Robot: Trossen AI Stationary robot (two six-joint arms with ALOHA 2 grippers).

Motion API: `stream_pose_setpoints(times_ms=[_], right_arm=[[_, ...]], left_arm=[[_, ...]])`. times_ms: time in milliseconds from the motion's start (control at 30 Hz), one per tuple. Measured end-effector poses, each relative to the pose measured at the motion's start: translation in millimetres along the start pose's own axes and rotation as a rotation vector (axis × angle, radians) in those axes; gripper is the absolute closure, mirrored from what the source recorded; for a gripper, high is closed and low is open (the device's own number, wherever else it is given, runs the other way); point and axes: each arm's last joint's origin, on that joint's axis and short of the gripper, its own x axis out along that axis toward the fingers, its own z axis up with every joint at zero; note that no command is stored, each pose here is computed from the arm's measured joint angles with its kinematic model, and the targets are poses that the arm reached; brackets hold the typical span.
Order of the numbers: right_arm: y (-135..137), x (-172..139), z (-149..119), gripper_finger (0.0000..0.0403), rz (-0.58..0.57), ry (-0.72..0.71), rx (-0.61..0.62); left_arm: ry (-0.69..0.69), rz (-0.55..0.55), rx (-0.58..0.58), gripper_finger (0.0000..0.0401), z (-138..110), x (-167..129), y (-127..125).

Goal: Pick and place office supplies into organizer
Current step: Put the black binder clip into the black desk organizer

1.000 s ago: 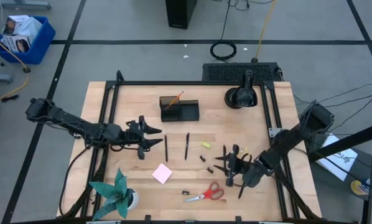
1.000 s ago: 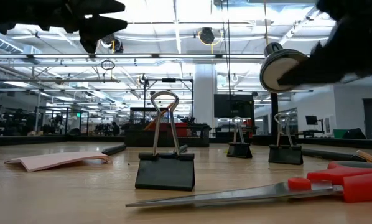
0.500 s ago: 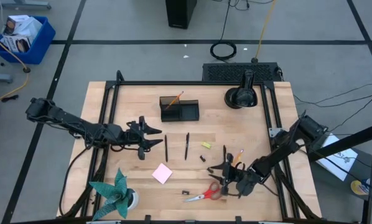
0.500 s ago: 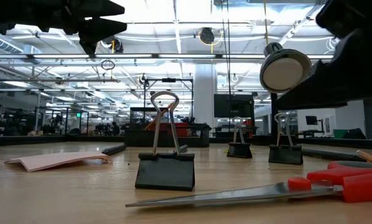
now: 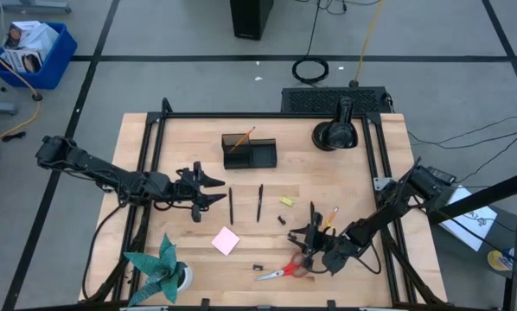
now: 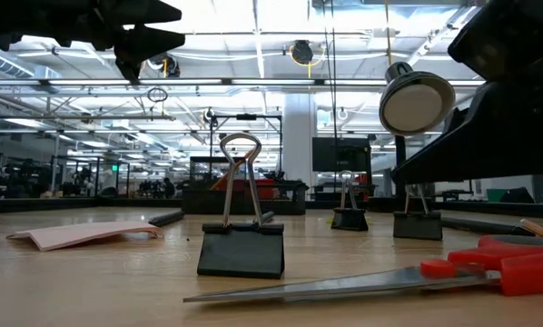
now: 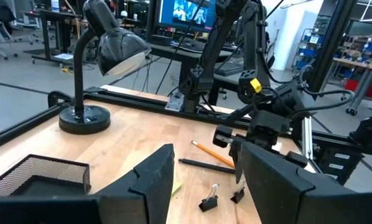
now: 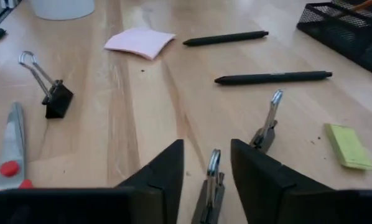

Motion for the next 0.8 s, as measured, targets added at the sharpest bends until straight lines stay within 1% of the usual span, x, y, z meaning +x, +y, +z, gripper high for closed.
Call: stream_pose_setpoints(times_ms=[167,267,533,700,800], right_arm=[[0,1,0,0.0358,0.017,0.012,0.002],[0,1,0,0.0392,0.016,0.013,-0.001],[-1,4,4,0.0393,0.014,-0.004,-0.048],[-6,10,20,0.0396,0.008,-0.074,-0.104],[-13,15,32,0.0394,0.004,-0.090,-0.142]], left_arm=[[0.007,0.001,-0.001,0.0210,-1,0,0],[0.008,0.001,-0.005,0.0210,-1,0,0],[0.014,0.000,-0.003,0.0210,-1,0,0],[0.021,0.002,-0.001,0.0210,-2,0,0],[0.022,0.001,-0.010,0.0210,-2,0,0]])
